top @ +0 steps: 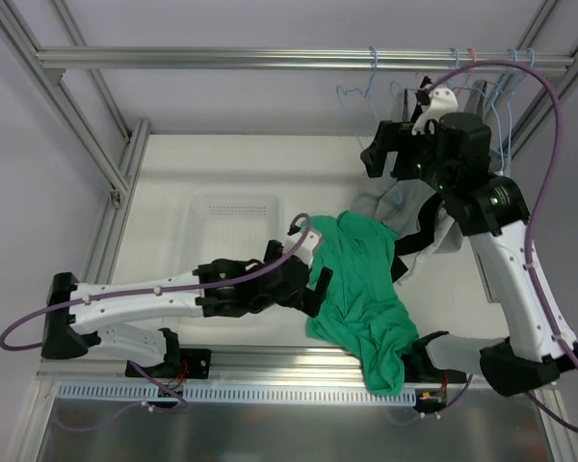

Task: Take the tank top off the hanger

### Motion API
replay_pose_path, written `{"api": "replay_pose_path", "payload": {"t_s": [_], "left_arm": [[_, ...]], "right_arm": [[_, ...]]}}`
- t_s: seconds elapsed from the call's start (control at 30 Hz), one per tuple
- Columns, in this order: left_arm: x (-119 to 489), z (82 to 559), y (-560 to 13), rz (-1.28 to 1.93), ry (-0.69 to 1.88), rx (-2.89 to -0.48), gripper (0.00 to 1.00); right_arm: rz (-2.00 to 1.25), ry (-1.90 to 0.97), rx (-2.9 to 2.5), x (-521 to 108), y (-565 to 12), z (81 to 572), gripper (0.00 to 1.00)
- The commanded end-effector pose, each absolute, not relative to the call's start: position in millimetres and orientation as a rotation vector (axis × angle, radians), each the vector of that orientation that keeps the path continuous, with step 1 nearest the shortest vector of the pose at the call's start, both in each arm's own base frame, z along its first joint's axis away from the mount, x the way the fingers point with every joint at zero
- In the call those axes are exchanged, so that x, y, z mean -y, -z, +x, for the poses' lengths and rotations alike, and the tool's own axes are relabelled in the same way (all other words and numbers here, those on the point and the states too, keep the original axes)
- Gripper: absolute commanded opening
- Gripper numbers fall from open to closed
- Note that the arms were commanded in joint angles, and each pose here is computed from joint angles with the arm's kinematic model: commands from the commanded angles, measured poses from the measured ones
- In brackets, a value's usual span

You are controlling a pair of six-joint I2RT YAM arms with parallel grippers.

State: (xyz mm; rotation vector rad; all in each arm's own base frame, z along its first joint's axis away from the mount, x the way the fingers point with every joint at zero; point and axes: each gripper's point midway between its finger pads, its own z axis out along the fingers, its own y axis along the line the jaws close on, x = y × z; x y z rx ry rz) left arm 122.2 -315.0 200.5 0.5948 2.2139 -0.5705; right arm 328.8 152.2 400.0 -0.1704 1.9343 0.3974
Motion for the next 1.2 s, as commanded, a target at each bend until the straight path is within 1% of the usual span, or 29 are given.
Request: {"api": "replay_pose_path", "payload": {"t_s": [0.0, 0.03, 0.07, 0.13, 0.17, 0.23, 0.27, 0.33, 0.37, 0.5, 0.53, 0.67, 0.73, 0.77, 0.83, 0.87, 0.93, 0.97, 1.03, 1.17], "left_arm": [[345.6, 147.9, -210.9, 0.632, 0.463, -2.147, 0.99], [351.1, 155.2, -210.8, 0.631, 0.433, -2.140, 0.99], [361.2, 160.1, -193.8, 0.663, 0.386, -2.168, 0.99], [377.1, 172.8, -194.7, 0.661, 0.394, -2.183, 0.99], [385.3, 178.3, -176.6, 0.676, 0.358, -2.218, 0.99], [399.4, 191.4, -173.7, 0.651, 0.373, -2.243, 0.99], [406.4, 194.6, -153.6, 0.669, 0.344, -2.279, 0.99], [420.4, 201.4, -148.5, 0.656, 0.358, -2.298, 0.99], [425.8, 202.8, -128.6, 0.658, 0.344, -2.341, 0.99], [446.9, 204.5, -107.3, 0.640, 0.362, -2.393, 0.98], [449.4, 205.1, -94.7, 0.640, 0.342, -2.411, 0.97], [462.0, 205.8, -85.6, 0.623, 0.361, -2.433, 0.88], [461.8, 207.6, -81.3, 0.596, 0.351, -2.442, 0.81], [460.6, 207.4, -79.7, 0.576, 0.348, -2.450, 0.71], [451.3, 207.4, -73.9, 0.546, 0.324, -2.468, 0.57], [445.4, 205.5, -72.4, 0.531, 0.320, -2.479, 0.45], [439.3, 208.3, -80.1, 0.505, 0.312, -2.460, 0.31], [434.1, 208.3, -78.2, 0.503, 0.297, -2.462, 0.16], [429.4, 211.1, -81.8, 0.492, 0.292, -2.456, 0.00], [422.2, 212.7, -104.3, 0.463, 0.308, -2.412, 0.00]], "right_arm": [[-0.169, -0.418, -1.831, -129.3, -428.0, 277.9, 1.00], [-0.165, -0.397, -1.844, -122.7, -419.2, 269.9, 1.00], [-0.163, -0.380, -1.844, -115.2, -416.6, 259.4, 0.99], [-0.129, -0.343, -1.804, -93.0, -417.0, 231.7, 1.00], [-0.120, -0.324, -1.809, -84.6, -412.6, 220.8, 1.00], [-0.100, -0.320, -1.763, -68.1, -411.8, 192.9, 0.99], [-0.103, -0.325, -1.757, -64.2, -408.9, 182.6, 0.99], [-0.095, -0.346, -1.704, -53.9, -411.3, 157.9, 0.99], [-0.094, -0.346, -1.711, -51.2, -404.1, 151.9, 0.99], [-0.107, -0.373, -1.676, -45.0, -397.7, 128.7, 1.00], [-0.119, -0.383, -1.675, -46.2, -396.0, 125.8, 0.99], [-0.152, -0.405, -1.699, -51.8, -382.6, 123.4, 0.99], [-0.178, -0.419, -1.716, -56.5, -375.6, 123.3, 1.00], [-0.187, -0.425, -1.721, -58.2, -374.0, 123.2, 0.99], [-0.194, -0.428, -1.717, -58.5, -373.2, 121.6, 1.00], [-0.197, -0.424, -1.714, -57.8, -373.5, 121.1, 0.99], [-0.194, -0.418, -1.701, -55.6, -375.4, 119.3, 0.99], [-0.195, -0.415, -1.697, -55.1, -375.9, 119.2, 0.99], [-0.195, -0.416, -1.689, -54.2, -377.3, 117.2, 0.99], [-0.200, -0.418, -1.669, -52.7, -381.1, 113.3, 1.00]]}}
